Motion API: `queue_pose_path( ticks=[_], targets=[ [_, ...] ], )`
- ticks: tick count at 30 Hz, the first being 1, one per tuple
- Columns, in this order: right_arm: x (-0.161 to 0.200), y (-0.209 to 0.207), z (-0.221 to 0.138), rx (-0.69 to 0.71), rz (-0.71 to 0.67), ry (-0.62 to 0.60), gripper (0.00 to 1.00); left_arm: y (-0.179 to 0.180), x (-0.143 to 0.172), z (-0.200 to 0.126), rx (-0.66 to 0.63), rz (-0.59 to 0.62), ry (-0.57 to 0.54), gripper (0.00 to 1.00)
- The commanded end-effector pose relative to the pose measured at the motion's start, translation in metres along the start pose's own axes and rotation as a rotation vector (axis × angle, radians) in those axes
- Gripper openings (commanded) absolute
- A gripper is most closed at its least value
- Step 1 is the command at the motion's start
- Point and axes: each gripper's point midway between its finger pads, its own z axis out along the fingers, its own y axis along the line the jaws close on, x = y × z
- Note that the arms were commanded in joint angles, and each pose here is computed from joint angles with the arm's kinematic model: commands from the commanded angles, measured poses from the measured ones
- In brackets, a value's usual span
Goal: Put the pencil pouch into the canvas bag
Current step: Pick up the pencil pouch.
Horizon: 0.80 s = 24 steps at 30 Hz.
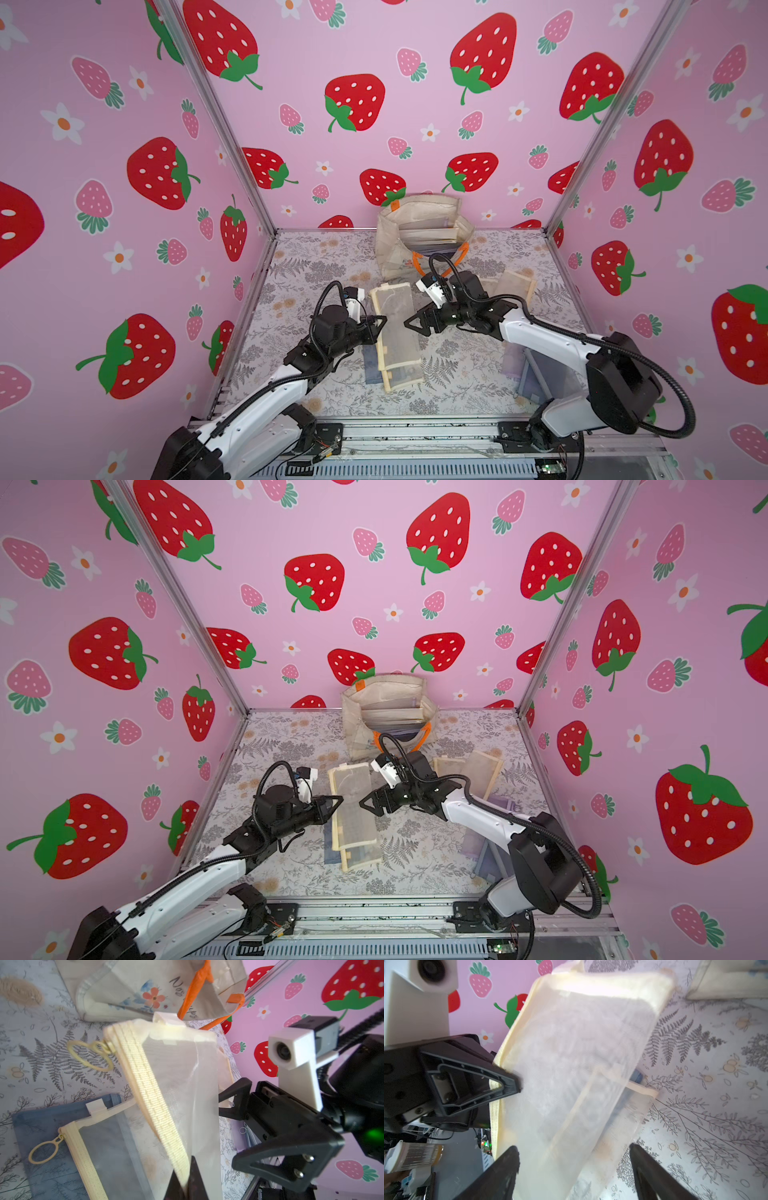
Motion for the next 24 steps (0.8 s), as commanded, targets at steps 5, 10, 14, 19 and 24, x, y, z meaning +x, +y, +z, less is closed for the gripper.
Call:
queue_pose_path(
  ticks=[5,10,14,19,24],
  targets=[
    [-0.022,0.038,-0.019,-0.145,-0.031,-0.081,0.87,-0.028,-0.010,-0.030,0.073,0.131,-0.037,0.00],
    [-0.024,0.047,-0.018,-0.191,-0.043,-0.089,0.86,-0.044,-0.013,-0.032,0.153,0.153,-0.050,0.00],
    [-0.025,0.049,-0.012,-0.222,-0.038,-0.088,0.78,-0.057,-0.015,-0.033,0.209,0.165,-0.058,0.00],
    [-0.027,0.055,-0.006,-0.252,-0.048,-0.082,0.55,-0.062,-0.014,-0.030,0.223,0.175,-0.057,0.00],
    [-0.029,0.058,-0.006,-0.267,-0.060,-0.087,0.20,-0.062,-0.014,-0.027,0.219,0.178,-0.049,0.00]
  ],
)
